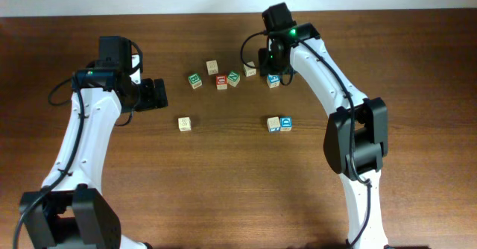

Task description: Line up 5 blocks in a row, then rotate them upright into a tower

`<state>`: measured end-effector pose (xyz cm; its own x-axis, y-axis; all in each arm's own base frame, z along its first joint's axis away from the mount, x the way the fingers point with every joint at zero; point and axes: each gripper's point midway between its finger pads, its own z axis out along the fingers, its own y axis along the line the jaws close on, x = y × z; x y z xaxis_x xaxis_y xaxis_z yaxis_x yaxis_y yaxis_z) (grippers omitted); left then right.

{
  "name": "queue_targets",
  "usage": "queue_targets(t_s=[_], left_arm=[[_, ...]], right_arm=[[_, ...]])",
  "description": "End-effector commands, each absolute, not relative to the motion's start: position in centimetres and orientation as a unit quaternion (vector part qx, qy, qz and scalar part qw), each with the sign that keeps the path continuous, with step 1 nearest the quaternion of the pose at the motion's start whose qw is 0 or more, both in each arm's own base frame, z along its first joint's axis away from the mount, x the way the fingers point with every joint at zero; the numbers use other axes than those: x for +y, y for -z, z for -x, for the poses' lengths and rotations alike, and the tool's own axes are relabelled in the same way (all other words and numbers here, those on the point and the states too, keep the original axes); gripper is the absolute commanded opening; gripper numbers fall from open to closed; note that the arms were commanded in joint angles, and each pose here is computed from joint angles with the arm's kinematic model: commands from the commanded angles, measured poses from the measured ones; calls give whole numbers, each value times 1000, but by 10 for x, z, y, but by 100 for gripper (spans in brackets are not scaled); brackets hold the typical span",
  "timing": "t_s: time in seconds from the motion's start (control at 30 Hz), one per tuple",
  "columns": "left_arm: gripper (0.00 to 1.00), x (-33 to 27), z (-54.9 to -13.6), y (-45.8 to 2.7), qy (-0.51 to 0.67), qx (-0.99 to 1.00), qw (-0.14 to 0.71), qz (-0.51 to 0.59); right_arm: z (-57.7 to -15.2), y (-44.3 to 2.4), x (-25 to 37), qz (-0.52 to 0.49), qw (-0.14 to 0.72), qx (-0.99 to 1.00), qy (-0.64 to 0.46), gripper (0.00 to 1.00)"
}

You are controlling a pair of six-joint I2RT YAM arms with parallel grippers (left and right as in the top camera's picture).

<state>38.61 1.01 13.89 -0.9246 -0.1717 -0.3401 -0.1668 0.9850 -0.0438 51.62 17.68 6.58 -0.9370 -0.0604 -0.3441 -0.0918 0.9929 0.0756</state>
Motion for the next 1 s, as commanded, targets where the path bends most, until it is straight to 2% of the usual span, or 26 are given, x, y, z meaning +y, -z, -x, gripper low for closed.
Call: queue_targets(t_s=[0.0, 0.13, 0.23, 0.43, 0.73, 0.97], left_arm=[[99, 11, -390, -142, 5, 980, 179, 92], [99, 11, -390, -142, 5, 980, 179, 92], [99, 11, -390, -142, 5, 980, 179, 92], [99, 11, -390, -142, 5, 980, 179, 92], [99, 11, -390, -142, 5, 980, 179, 92], [99, 11, -390, -142, 5, 980, 179, 92]], right_arm=[[-514, -46, 173, 45, 169, 984, -30, 52], [-513, -32, 173, 45, 171, 984, -31, 51], [-513, -29, 173, 45, 172, 984, -31, 45], [-511, -19, 173, 46, 162, 985, -28, 44], [-499, -20, 183, 48, 136, 988, -59, 28], [-472, -18, 204, 42, 82, 991, -101, 26]])
